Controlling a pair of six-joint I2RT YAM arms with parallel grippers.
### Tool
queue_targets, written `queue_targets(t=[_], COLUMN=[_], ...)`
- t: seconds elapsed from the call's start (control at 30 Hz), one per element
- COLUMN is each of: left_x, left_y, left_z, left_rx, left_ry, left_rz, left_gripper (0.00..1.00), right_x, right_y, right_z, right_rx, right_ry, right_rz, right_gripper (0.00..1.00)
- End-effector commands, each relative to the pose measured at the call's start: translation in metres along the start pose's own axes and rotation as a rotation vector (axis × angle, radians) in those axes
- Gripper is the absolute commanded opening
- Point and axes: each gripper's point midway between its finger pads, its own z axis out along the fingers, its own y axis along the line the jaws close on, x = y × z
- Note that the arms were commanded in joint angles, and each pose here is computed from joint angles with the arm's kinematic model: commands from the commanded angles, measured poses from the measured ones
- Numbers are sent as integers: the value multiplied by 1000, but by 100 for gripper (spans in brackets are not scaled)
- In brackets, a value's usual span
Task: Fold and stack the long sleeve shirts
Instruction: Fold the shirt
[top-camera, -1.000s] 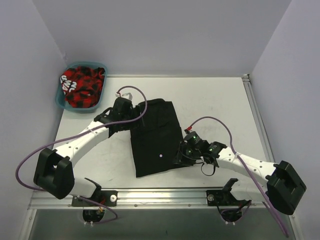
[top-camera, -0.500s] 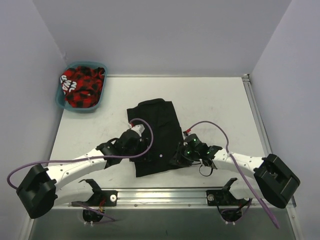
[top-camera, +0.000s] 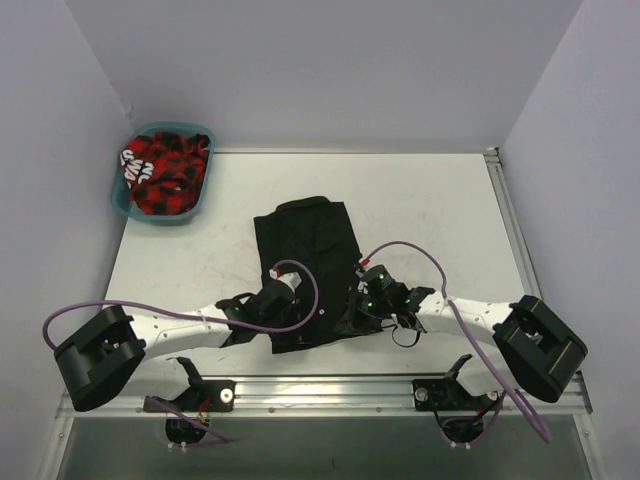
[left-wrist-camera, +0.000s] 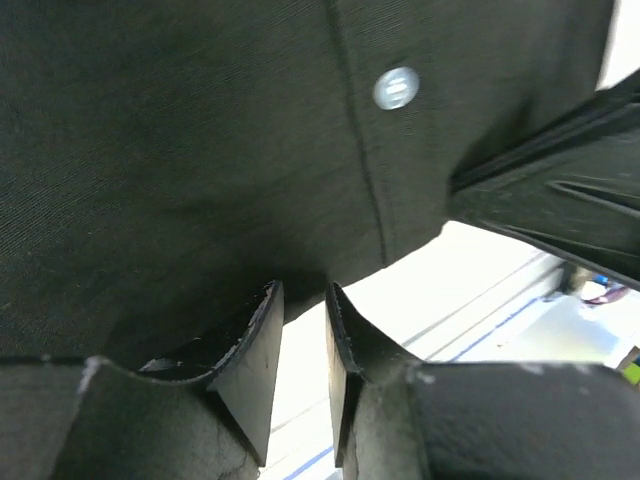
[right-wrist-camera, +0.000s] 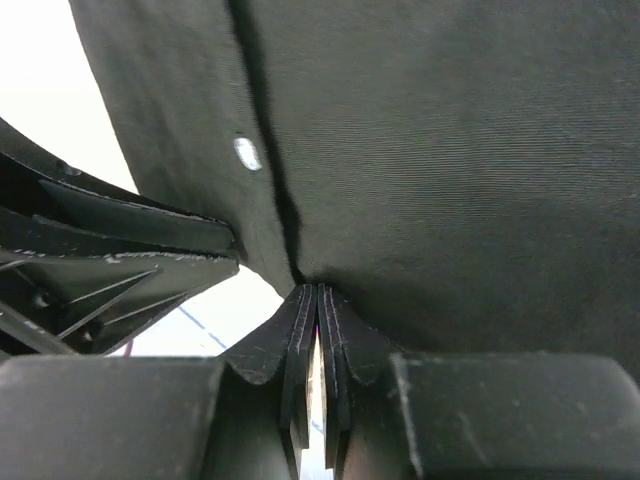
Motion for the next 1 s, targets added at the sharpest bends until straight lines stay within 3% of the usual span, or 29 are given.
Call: queue_targets(t=[0.0, 0.2, 0.57, 0.73, 0.8, 0.97], left_x=[-1, 13, 6, -12, -38, -98], left_y=[-12, 32, 40, 17, 1, 7], left_z=[7, 4, -9, -21, -35, -67], left_rx=[27, -87, -82, -50, -54, -138], left_ry=[4, 9, -28, -50, -117, -230], left_rz=[-19, -156, -202, -134, -97, -20], left_gripper=[32, 24, 23, 43, 48, 65], right_x=[3, 2, -13, -29, -33, -29], right_y=[9, -31, -105, -95, -79, -51], right_z=[1, -6, -55, -76, -81, -79], right_rx=[-25, 92, 259, 295, 288, 294], right_ry=[36, 38, -33, -110, -123, -130], right_rz=[-18, 71, 196, 119, 67, 14], right_gripper=[7, 5, 6, 6, 7, 13])
